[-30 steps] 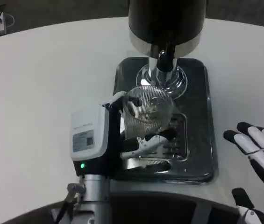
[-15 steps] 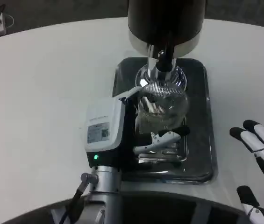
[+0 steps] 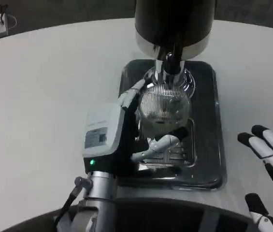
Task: Grasp the cup under the faucet to collect the drink, then remove the cup.
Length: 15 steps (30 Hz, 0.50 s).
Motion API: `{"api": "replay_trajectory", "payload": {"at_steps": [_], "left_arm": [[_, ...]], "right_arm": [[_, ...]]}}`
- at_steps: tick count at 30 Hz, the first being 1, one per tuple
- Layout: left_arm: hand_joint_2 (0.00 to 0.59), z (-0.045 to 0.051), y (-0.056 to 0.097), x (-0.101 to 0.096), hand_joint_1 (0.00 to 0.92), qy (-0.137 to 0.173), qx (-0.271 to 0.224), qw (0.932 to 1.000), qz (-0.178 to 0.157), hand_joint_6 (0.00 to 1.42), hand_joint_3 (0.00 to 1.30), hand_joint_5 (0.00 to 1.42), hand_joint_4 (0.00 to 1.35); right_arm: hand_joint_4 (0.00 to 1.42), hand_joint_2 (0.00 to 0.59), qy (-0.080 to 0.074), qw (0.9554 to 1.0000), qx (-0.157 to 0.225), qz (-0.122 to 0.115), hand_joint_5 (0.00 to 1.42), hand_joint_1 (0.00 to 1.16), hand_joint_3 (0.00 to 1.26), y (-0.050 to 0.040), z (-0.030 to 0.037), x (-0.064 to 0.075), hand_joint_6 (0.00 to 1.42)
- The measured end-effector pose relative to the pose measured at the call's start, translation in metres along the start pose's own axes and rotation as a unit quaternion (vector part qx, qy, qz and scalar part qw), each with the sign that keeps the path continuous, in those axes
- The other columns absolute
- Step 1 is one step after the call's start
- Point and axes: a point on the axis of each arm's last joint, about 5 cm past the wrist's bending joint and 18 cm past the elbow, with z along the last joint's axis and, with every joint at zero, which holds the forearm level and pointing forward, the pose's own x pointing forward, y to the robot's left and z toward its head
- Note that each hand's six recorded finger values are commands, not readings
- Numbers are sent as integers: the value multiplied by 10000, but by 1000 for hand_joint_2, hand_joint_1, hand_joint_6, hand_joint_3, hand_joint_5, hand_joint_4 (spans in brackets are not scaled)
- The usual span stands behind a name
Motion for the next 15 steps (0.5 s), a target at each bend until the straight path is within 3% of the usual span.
{"api": "replay_trajectory", "payload": {"at_steps": [4, 8, 15], "left_arm": [[1, 12, 28, -17, 1, -46, -30, 10000, -14, 232, 38, 266, 0], [60, 32, 56, -135, 0, -15, -167, 9998, 74, 224, 56, 268, 0], [76, 2, 226, -445, 0, 504, -623, 9949, 607, 226, 69, 270, 0]], "right_arm": [[74, 540, 1, 10000, 9, -3, 159, 238, 115, -1, 3, -2, 235], [74, 540, -4, 10000, 23, -37, 159, 238, 115, -10, 22, -6, 240], [74, 540, 45, 9999, 90, 28, 159, 239, 115, -6, 58, -56, 247]]}}
